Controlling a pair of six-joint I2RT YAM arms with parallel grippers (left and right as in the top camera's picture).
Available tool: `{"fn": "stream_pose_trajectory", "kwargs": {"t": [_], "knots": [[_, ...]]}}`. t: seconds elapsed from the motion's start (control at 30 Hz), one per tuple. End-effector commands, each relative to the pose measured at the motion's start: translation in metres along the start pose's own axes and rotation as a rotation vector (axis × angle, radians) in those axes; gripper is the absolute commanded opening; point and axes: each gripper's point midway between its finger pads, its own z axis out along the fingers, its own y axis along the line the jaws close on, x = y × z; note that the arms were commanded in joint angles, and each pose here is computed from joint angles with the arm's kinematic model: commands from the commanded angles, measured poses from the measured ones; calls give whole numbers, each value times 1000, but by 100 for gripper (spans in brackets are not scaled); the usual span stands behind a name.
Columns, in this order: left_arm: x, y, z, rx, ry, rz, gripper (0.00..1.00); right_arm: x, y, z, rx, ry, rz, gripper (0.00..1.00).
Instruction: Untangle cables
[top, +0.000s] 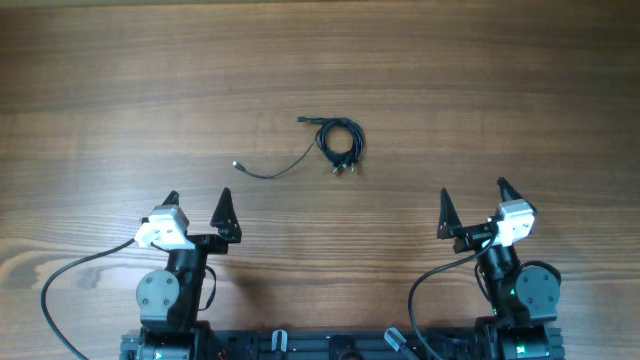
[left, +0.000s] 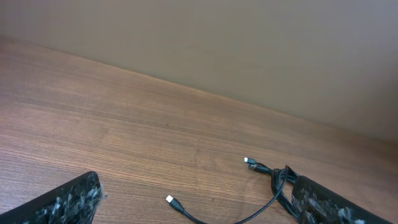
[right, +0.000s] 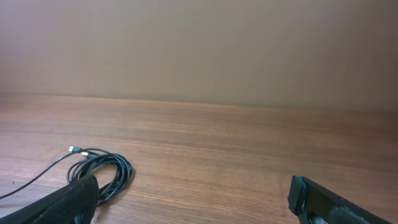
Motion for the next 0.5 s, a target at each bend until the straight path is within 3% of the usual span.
{"fn": "stream_pose_trajectory", "kwargs": {"t": [0.0,0.2,0.27,0.47], "knots": [[2,-2,0,16,6,20,100,-1,-6,0,39,-5,-61,100],[-1,-3,0,20,-4,19,100,-2,-8,0,49,-8,-21,100],[-2,-3,0,20,-6,20,100,-2,-8,0,47,-8,65,100],[-17,-8,-8,16,7,15,100,-24,-7,-3,45,-43,74,100]]}}
